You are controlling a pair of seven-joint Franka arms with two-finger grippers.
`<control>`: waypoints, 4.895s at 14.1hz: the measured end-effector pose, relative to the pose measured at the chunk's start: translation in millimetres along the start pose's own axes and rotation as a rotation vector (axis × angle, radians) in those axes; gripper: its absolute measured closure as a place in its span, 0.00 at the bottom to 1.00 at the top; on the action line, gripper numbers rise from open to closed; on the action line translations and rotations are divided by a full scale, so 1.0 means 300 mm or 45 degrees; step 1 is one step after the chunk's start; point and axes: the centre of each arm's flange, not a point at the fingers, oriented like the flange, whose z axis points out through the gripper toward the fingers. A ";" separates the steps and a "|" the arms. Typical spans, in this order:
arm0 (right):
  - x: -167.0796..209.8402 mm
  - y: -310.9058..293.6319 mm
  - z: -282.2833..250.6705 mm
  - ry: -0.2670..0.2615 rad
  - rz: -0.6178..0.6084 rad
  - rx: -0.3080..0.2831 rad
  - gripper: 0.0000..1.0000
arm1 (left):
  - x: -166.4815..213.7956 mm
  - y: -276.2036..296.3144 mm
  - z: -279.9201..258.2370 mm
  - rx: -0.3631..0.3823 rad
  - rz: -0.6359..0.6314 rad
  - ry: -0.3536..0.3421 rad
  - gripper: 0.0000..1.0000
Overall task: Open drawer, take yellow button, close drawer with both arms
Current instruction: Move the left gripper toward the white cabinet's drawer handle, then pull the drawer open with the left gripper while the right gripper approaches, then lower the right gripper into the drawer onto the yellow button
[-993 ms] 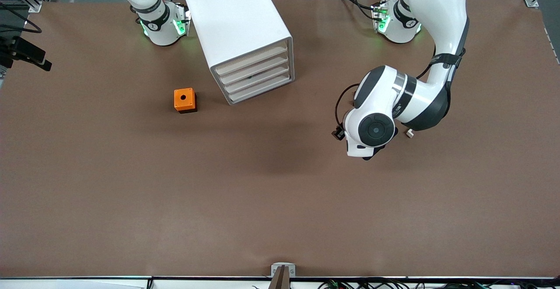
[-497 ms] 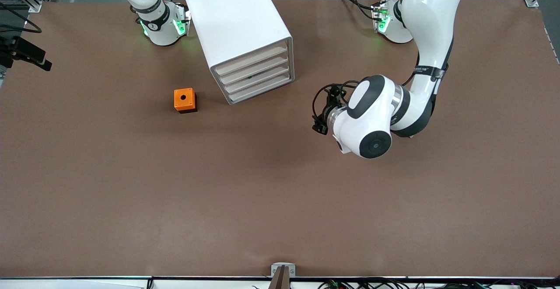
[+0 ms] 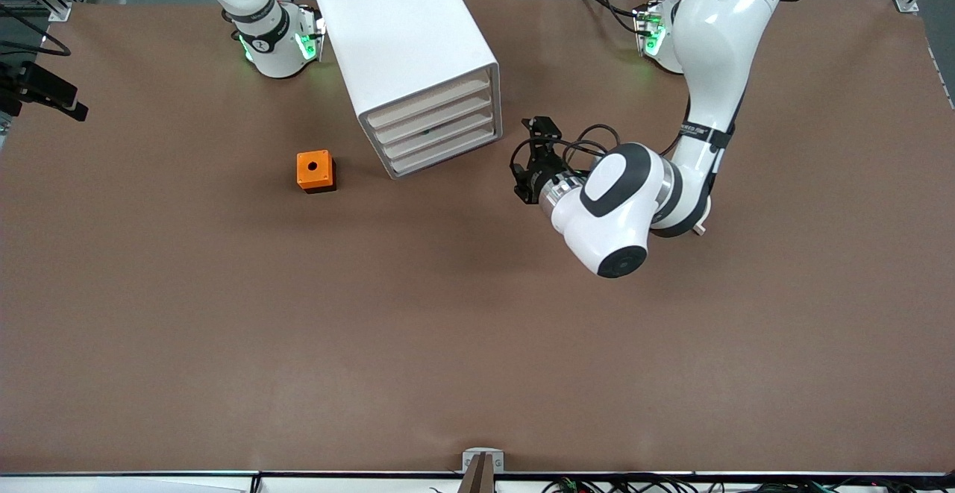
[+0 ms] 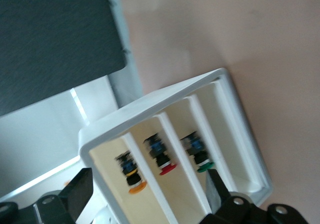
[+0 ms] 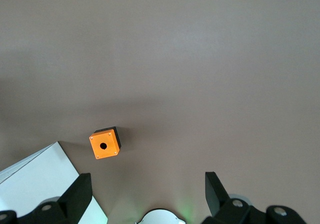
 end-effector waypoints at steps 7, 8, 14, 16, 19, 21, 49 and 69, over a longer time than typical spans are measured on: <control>0.016 0.004 0.010 -0.006 -0.013 0.000 0.00 | -0.002 0.140 0.149 0.217 -0.336 -0.097 0.16; 0.030 0.004 0.028 -0.019 -0.016 0.000 0.00 | -0.011 0.146 0.170 0.235 -0.354 -0.098 0.27; 0.150 0.010 0.179 -0.094 -0.020 -0.011 0.00 | -0.094 0.118 0.316 0.288 -0.377 -0.019 0.47; 0.155 0.012 0.183 -0.096 -0.021 -0.014 0.00 | -0.114 0.115 0.368 0.304 -0.381 0.010 0.48; 0.164 0.018 0.200 -0.111 -0.018 -0.019 0.00 | -0.135 0.108 0.437 0.327 -0.378 0.052 0.48; 0.204 0.019 0.271 -0.156 -0.019 -0.021 0.00 | -0.142 0.097 0.476 0.351 -0.376 0.083 0.51; 0.144 -0.604 0.335 -0.171 0.495 -0.074 0.00 | 0.064 0.203 0.141 0.308 -0.509 -0.149 0.84; -0.333 -1.650 0.639 0.020 1.073 0.039 0.00 | 0.181 0.225 -0.100 0.184 -0.242 -0.335 0.19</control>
